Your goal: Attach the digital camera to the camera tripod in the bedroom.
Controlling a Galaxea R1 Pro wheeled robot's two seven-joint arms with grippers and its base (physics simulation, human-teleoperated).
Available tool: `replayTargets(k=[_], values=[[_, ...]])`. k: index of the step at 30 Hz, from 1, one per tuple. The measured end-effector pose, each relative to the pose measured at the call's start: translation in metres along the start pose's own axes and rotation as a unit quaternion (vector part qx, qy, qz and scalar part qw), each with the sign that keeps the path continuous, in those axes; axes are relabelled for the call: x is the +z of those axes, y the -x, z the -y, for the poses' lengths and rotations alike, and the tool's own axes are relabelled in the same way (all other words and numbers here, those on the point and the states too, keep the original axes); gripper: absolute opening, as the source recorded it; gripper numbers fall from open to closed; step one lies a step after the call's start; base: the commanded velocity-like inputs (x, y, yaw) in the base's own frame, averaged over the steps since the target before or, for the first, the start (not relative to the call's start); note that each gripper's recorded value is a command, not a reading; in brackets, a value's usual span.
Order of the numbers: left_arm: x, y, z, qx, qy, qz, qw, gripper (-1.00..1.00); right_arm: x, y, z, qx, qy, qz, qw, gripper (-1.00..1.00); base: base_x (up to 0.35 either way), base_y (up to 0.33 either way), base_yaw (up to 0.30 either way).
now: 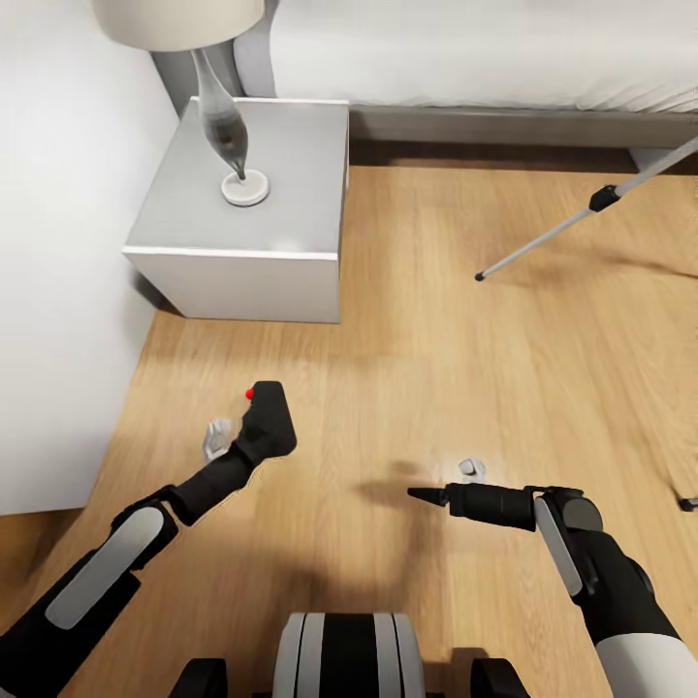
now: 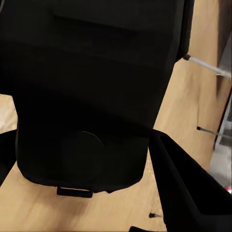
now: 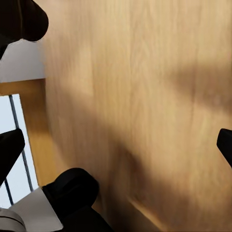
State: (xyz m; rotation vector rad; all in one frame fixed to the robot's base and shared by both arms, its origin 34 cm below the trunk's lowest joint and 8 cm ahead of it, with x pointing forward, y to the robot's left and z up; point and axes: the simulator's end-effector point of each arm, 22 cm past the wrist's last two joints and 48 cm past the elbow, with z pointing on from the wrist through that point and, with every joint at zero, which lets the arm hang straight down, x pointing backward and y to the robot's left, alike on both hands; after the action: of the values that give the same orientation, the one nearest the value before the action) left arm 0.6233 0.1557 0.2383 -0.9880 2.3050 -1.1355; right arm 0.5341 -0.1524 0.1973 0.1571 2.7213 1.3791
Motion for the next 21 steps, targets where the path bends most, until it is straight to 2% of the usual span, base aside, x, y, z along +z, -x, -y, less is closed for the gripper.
replayTargets(k=[2,6,21], values=[[-0.007,0.010,0.004,-0.016,-0.014,0.003,0.9998,-1.00,-0.002,0.002,-0.003,-0.003,0.001,0.002,1.0000,1.00,0.000,0.000,0.000],[-0.016,0.021,0.013,-0.031,-0.027,0.007,0.9991,-1.00,-0.006,0.007,-0.010,-0.009,0.002,0.007,0.9999,1.00,0.000,0.000,0.000],[-0.033,0.032,0.052,-0.023,-0.063,0.013,0.9976,-1.00,-0.021,0.023,-0.036,-0.032,0.008,0.024,0.9992,1.00,0.000,0.000,0.000]])
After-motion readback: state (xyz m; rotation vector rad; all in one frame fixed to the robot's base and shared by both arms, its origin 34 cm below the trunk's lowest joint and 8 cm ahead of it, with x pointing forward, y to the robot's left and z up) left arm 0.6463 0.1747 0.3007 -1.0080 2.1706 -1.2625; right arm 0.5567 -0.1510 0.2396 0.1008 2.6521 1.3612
